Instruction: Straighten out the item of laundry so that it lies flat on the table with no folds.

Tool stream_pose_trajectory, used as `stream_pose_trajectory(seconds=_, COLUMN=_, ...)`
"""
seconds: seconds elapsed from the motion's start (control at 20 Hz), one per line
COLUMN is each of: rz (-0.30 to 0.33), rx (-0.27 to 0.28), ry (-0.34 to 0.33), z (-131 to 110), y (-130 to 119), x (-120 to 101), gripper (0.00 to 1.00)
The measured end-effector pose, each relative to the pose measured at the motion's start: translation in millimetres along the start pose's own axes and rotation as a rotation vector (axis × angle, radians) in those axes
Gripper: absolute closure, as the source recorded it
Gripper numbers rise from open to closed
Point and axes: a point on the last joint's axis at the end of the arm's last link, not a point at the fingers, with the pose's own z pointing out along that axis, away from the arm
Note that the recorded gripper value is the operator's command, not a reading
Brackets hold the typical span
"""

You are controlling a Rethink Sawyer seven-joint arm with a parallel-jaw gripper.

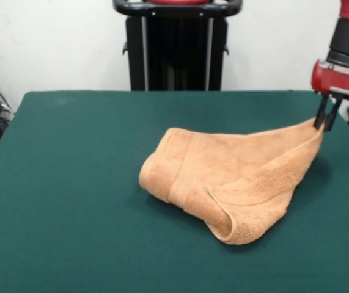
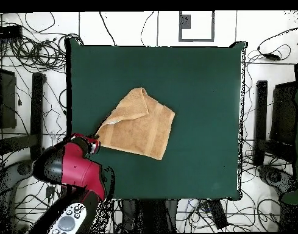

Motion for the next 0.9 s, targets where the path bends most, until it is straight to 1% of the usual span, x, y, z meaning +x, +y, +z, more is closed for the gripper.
stream_pose_trajectory(seconds=0.15, rz=0.031, rx=-0.002, ry=-0.001, z=-0.9, y=8.2, x=-3.2, gripper=1.00)
stream_pose_trajectory(seconds=0.25, rz=0.066, rx=-0.003, ry=0.002, z=0.1, y=14.2, x=-7.0, gripper=1.00)
stream_pose_trajectory(seconds=0.45, rz=0.088, rx=-0.007, ry=-0.001, z=0.1, y=16.9, x=-10.2, gripper=1.00)
stream_pose_trajectory(seconds=0.65, rz=0.093, rx=-0.007, ry=-0.002, z=0.1, y=16.1, x=-11.8, gripper=1.00)
stream_pose_trajectory(seconds=0.9, rz=0.132, rx=-0.017, ry=0.001, z=-5.1, y=5.3, x=-25.8, gripper=1.00)
